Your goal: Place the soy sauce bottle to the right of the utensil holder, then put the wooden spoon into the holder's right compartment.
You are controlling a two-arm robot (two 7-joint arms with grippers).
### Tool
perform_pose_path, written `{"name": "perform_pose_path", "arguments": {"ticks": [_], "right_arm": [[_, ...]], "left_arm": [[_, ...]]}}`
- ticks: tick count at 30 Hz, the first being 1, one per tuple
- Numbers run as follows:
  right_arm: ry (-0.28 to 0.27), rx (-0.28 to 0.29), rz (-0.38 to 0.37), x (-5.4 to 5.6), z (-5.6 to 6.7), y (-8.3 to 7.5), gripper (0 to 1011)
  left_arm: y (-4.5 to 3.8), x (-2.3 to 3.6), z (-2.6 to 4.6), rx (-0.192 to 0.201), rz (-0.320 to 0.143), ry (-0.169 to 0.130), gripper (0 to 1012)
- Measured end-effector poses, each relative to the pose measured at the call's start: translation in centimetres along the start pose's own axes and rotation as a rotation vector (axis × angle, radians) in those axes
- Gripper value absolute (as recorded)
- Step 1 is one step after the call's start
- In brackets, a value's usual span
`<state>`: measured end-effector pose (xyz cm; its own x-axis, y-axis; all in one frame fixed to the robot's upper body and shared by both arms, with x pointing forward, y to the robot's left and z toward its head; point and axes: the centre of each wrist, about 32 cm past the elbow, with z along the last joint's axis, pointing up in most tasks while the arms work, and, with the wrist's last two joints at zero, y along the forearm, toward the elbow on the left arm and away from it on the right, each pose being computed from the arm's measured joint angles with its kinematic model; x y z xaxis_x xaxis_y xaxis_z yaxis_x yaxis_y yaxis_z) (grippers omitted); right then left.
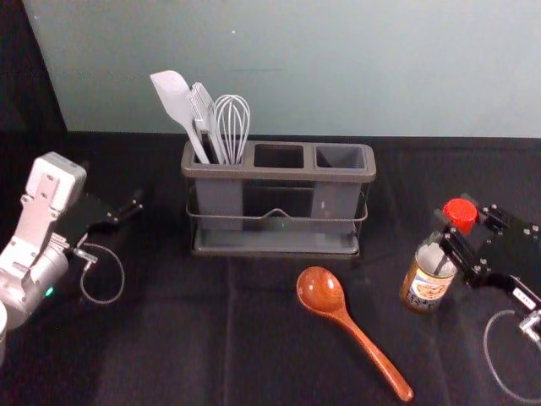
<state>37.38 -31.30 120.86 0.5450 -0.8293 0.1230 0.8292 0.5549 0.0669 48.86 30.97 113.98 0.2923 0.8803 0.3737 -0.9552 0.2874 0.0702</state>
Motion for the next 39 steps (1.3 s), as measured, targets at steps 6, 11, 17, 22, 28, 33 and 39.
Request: {"name": "perform_pose_path", "arguments": {"ticks": [6,11,17,22,28,33,39], "right_arm": [[0.005,-0.003,0.010,0.7,0.0,0.6,392],[0.008,-0.008,0.022,1.5,-0.2,1.4,392],[0.008,-0.014,0.027,2.5,-0.6,2.5,392],[0.011,-0.011,0.029,3.3,-1.1,3.5,392],[0.011,-0.015,0.027,4.5,-1.6,4.9,392],[0.013,-0.020,0.034,5.3,-2.0,6.4,392],[0.012,-0.029,0.044,5.7,-2.5,8.3,392]], "left_arm": [[0.00,0.00,0.00,0.000,0.000,0.000,1005],[0.00,0.00,0.00,0.000,0.000,0.000,1005],[0.00,0.00,0.00,0.000,0.000,0.000,1005],[0.00,0.00,0.00,0.000,0.000,0.000,1005],[0.00,0.00,0.00,0.000,0.000,0.000,1005],[0.00,0.00,0.00,0.000,0.000,0.000,1005],[0.00,0.00,0.00,0.000,0.000,0.000,1005]]}}
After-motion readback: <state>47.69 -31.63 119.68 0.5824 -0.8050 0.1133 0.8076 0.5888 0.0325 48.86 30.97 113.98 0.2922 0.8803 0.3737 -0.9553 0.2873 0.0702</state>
